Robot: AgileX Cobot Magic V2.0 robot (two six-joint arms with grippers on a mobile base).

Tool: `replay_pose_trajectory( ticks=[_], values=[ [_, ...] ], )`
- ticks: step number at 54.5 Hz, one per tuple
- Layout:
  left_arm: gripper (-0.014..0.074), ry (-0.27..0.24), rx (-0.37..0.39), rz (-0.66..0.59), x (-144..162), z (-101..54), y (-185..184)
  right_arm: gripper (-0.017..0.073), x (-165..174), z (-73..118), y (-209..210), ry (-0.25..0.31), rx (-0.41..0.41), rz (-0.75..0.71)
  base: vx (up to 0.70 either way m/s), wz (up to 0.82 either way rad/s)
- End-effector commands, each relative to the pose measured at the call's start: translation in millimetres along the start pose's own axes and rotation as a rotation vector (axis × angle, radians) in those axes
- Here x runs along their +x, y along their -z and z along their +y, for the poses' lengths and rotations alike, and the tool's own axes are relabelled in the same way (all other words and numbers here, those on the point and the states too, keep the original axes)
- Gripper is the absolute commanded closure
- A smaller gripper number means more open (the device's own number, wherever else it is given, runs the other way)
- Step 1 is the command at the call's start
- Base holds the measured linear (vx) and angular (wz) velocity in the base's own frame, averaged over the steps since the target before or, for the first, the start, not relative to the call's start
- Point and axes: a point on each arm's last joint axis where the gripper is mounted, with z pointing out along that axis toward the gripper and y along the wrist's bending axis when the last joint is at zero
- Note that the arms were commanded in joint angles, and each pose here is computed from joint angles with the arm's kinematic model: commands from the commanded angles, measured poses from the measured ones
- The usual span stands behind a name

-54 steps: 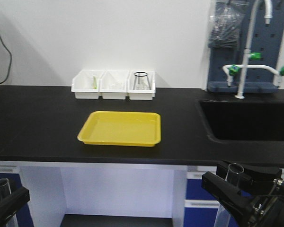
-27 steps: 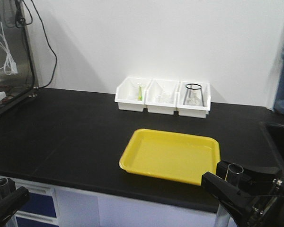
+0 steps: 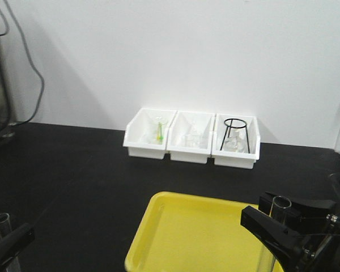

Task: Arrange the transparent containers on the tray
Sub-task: 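Drive the base to the counter with the yellow tray, holding tubes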

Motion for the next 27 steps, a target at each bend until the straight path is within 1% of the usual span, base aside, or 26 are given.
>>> replay_pose_trajectory(
  ticks=[1,15,27],
  values=[
    [0.0598,0.032,0.035,-0.064,-12.2,-3.3,-0.9,0.0571,-14.5,2.3,1.5,-0.004,-0.027,-0.061,0.44,-0.3],
    [0.0598,0.032,0.035,-0.064,-12.2,-3.3,-0.9,0.0571,-14.5,2.3,1.5,-0.004,-0.027,-0.061,0.39,-0.34],
    [0.0598,0.034,0.032,-0.056,-11.1,-2.7,-1.9,0.0571,-14.5,2.3,1.5,-0.004,-0.027,-0.061,0.24,-0.26]
  ],
)
